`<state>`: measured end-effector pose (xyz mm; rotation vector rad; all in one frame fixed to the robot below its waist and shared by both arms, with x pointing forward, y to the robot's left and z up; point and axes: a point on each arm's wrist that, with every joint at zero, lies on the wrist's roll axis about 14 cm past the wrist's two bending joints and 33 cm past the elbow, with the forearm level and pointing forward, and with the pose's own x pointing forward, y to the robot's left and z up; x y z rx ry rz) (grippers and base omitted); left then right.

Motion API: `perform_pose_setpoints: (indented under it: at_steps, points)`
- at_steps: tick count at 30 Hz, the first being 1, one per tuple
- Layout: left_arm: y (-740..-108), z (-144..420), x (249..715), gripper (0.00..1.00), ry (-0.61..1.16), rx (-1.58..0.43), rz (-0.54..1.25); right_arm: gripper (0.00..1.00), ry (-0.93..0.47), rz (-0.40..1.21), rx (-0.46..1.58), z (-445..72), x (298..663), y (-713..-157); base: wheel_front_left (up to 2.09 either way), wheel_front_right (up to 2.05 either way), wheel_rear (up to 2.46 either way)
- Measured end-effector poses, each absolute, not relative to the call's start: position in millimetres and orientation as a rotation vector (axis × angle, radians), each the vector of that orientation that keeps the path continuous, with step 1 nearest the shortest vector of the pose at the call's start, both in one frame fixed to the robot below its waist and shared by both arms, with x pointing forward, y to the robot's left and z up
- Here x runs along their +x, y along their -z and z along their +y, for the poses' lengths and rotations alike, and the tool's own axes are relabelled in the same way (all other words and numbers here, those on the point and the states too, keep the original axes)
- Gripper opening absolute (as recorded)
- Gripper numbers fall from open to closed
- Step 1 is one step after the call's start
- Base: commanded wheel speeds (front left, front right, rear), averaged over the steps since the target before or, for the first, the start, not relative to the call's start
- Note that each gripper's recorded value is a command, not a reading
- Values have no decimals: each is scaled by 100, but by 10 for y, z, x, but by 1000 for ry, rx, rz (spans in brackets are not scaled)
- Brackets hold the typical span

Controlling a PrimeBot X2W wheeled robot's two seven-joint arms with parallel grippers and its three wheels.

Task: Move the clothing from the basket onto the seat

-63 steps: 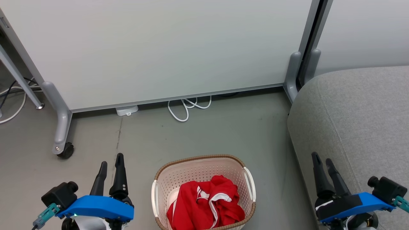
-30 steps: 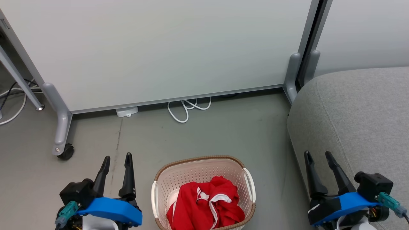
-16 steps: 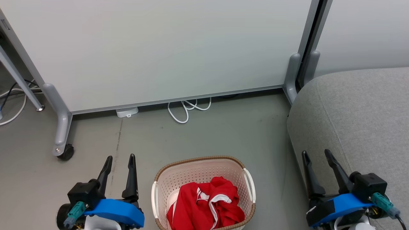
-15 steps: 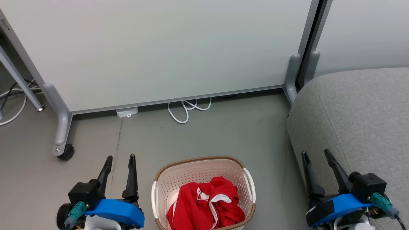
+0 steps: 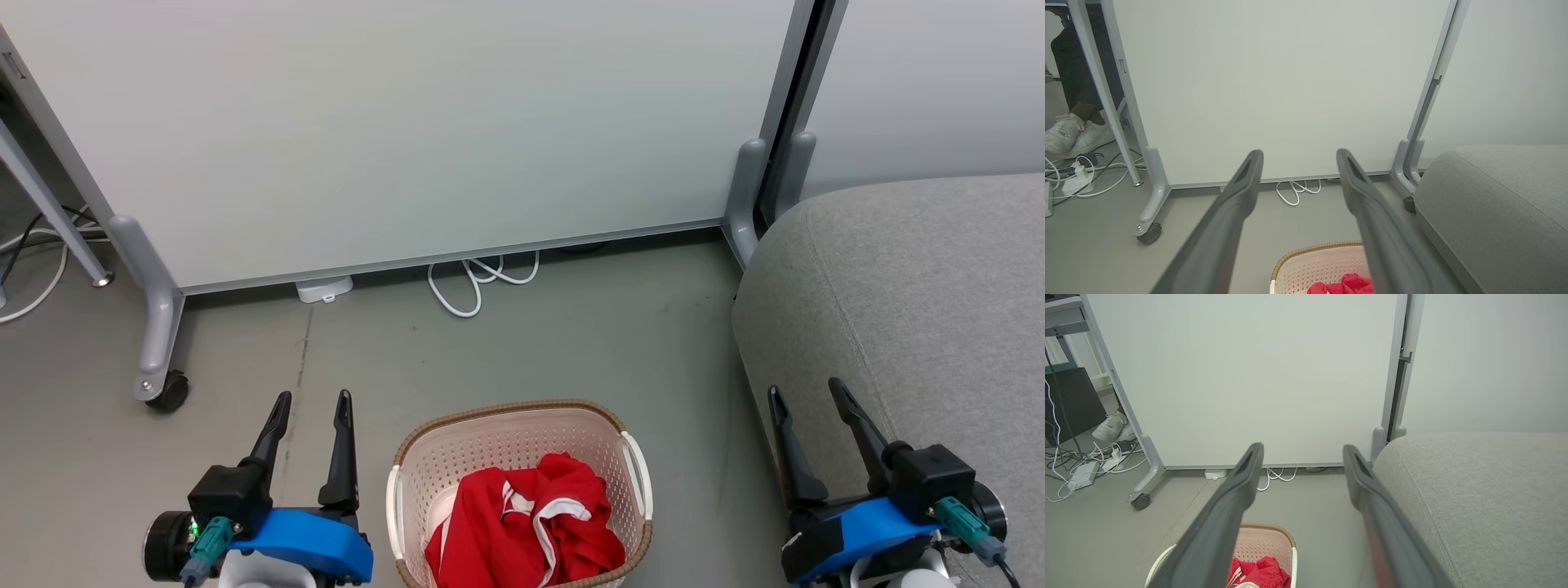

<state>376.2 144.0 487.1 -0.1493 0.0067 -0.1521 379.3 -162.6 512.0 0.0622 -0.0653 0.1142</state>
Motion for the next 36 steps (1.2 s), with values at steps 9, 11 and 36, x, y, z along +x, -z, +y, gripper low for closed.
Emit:
perform_pose_setpoints:
  at_steps: [9,11,36]
  points:
    - [-4893,1403,3761,100,172,-97,-11,100,-125,-81,5,-1608,3786,-5136,0,0,0]
    - [-4893,1395,3760,100,176,-85,-13,100,-128,-83,-7,-1602,3784,-5137,0,0,0]
    - [-4633,1275,3834,100,207,-88,65,100,-139,-80,-2,-1573,3842,-5123,0,0,0]
